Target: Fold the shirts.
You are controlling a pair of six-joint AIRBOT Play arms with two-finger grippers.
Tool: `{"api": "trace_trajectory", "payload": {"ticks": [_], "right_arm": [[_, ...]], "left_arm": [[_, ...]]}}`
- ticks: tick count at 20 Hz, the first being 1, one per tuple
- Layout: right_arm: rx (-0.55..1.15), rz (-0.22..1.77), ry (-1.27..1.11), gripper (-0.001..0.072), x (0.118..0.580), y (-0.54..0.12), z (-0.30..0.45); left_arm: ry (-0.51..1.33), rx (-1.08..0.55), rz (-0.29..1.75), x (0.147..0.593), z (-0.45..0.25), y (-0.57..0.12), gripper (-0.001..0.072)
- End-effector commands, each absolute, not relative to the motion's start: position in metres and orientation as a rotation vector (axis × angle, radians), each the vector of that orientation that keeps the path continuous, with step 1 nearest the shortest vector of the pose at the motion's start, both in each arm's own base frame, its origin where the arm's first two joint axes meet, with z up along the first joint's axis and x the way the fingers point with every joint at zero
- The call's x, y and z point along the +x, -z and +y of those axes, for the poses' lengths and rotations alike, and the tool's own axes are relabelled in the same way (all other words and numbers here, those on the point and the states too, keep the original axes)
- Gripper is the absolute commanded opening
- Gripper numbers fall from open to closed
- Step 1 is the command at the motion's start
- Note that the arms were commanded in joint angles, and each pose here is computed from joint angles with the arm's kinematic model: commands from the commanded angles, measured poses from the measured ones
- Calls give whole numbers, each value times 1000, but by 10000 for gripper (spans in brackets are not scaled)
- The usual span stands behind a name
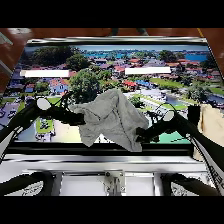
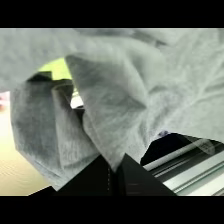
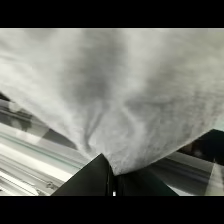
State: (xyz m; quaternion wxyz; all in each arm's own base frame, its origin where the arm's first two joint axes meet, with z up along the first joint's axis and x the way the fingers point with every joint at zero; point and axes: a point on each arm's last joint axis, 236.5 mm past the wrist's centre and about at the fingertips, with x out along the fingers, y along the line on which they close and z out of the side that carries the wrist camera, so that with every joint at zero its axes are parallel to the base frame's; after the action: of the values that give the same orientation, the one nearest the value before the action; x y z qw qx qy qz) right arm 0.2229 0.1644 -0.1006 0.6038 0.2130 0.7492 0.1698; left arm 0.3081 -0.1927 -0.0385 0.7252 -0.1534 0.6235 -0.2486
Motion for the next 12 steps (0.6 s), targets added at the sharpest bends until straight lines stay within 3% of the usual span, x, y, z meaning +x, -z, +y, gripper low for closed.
{"api": "trace_trajectory", "payload": {"ticks": [1, 4, 6, 8, 10, 12], "right_arm": [[357, 1463, -593, 63, 264, 23, 178], [106, 961, -624, 64, 307, -136, 161], [28, 547, -503, 64, 307, -273, 131], [38, 159, -388, 64, 272, -398, 99], [95, -11, -340, 63, 226, -457, 79], [137, -36, -351, 64, 201, -467, 77]], "left_arm": [[580, -251, 1161, 323, -182, -32, 41], [591, -188, 639, 330, -160, -221, 42], [524, -81, 211, 292, -126, -366, 42], [413, -33, -79, 230, -95, -464, 41], [365, -52, -217, 176, -83, -511, 42], [366, -68, -282, 145, -83, -529, 42]]}}
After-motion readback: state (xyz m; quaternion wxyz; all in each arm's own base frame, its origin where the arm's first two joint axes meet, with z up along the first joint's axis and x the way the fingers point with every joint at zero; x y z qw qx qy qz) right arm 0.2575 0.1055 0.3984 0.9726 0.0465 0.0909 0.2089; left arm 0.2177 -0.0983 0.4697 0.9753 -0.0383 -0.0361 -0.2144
